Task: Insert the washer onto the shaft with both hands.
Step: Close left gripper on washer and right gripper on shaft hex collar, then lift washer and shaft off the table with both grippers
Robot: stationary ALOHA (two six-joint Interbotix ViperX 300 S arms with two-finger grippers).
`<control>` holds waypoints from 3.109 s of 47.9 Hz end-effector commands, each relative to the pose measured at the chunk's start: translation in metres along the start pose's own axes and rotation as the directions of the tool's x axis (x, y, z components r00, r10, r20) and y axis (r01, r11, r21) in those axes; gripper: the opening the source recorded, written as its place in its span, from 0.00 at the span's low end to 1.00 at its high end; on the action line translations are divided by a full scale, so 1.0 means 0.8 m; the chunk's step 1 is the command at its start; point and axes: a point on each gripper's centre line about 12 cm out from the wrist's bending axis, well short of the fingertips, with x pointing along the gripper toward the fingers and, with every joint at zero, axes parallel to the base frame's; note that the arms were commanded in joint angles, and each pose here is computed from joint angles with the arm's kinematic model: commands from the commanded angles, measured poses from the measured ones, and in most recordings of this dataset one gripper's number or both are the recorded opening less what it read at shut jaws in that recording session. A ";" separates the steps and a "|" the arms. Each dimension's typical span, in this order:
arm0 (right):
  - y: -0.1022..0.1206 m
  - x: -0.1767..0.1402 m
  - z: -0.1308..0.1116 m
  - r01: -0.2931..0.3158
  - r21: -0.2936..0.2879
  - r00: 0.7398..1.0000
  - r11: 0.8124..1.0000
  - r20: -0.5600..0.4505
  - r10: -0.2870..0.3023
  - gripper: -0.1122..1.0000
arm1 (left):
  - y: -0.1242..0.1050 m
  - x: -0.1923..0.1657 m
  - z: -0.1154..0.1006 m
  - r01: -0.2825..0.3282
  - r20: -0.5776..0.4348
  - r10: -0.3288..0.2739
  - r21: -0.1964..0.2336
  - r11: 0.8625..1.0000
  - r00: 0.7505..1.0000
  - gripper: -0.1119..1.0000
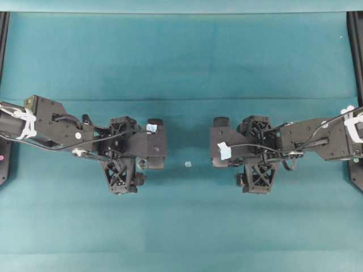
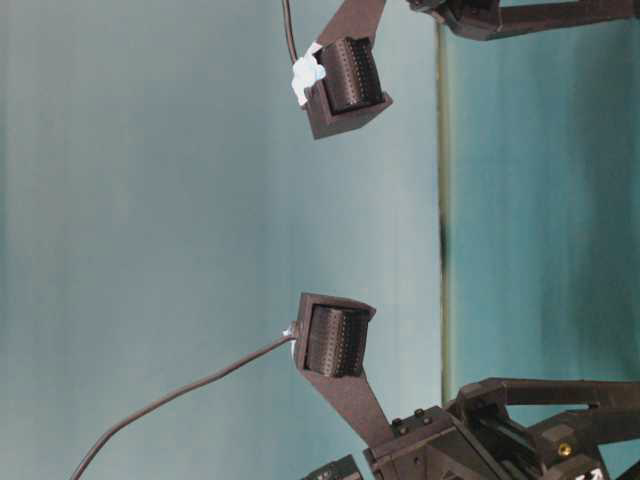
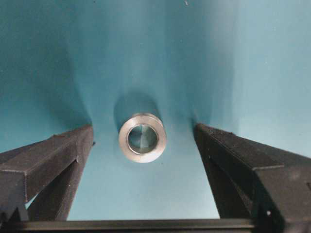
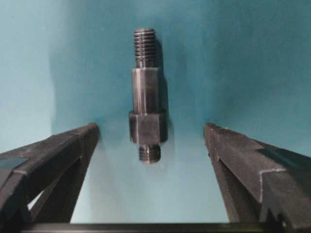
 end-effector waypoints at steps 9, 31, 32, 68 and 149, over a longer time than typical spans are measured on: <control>-0.008 0.000 0.005 0.006 0.013 1.000 1.000 0.017 -0.006 0.92 | 0.002 0.003 0.000 -0.003 0.000 0.003 0.000 1.000 1.000 0.96; -0.009 0.000 0.005 0.007 0.014 1.000 1.000 0.022 -0.007 0.92 | 0.002 0.003 -0.001 -0.003 -0.001 0.003 -0.003 1.000 1.000 0.96; -0.009 0.000 0.005 0.007 0.014 1.000 1.000 0.022 -0.007 0.92 | 0.002 0.003 -0.001 -0.003 -0.001 0.003 -0.003 1.000 1.000 0.96; -0.009 0.001 0.005 0.007 0.014 1.000 1.000 0.018 -0.007 0.75 | -0.003 0.002 0.002 0.002 0.006 -0.002 0.008 1.000 1.000 0.88; -0.011 -0.005 0.013 0.006 0.020 0.998 1.000 0.055 -0.007 0.10 | -0.007 -0.014 0.009 0.010 0.061 -0.010 0.004 1.000 0.998 0.41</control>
